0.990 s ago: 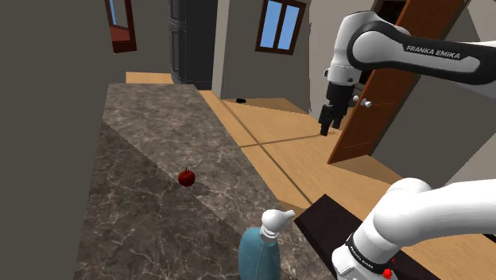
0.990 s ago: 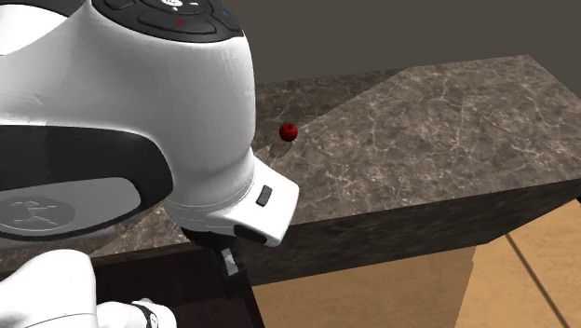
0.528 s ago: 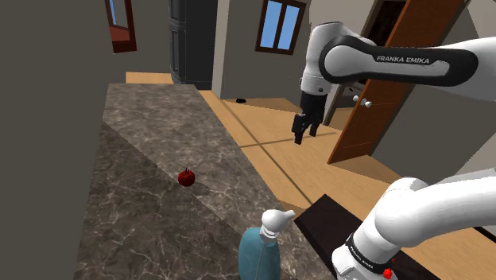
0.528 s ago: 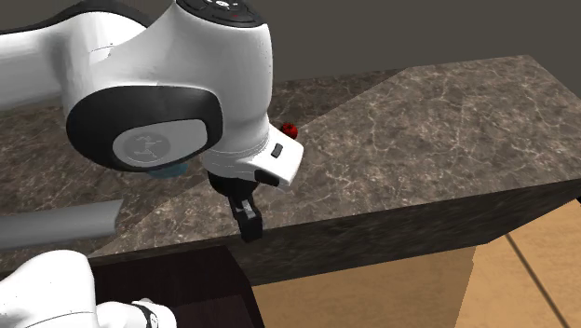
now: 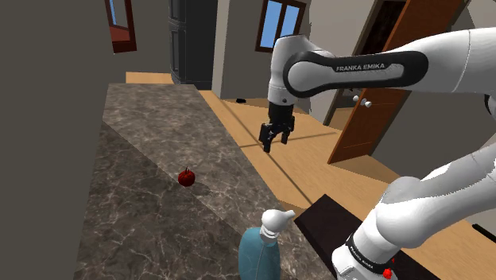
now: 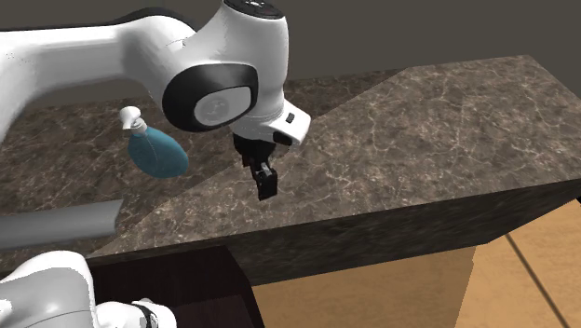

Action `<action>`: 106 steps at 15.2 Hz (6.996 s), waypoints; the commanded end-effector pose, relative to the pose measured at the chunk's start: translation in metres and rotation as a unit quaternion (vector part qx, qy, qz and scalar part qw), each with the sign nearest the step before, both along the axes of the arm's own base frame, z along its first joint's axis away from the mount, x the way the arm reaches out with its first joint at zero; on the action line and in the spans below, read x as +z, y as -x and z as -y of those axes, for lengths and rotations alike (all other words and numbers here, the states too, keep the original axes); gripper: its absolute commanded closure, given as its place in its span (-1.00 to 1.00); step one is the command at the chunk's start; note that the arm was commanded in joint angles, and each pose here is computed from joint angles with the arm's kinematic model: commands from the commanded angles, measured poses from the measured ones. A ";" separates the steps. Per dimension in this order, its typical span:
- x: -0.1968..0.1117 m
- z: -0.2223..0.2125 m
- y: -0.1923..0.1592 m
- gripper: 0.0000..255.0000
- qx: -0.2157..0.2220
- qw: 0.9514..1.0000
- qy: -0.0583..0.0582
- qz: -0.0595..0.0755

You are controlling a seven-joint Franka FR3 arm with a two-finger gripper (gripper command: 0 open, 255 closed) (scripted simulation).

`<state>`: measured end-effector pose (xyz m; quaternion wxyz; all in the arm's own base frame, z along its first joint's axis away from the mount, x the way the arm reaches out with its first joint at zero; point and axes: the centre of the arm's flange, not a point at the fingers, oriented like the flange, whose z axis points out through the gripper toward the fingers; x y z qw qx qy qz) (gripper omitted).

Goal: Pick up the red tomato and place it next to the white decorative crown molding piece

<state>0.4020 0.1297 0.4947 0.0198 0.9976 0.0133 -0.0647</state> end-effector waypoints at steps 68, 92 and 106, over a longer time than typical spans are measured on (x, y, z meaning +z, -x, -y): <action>-0.079 -0.240 -0.161 1.00 -0.007 1.000 0.007 0.021; -0.029 -0.285 0.018 1.00 -0.007 1.000 0.007 0.021; -0.028 -0.330 0.197 1.00 -0.007 1.000 0.007 0.021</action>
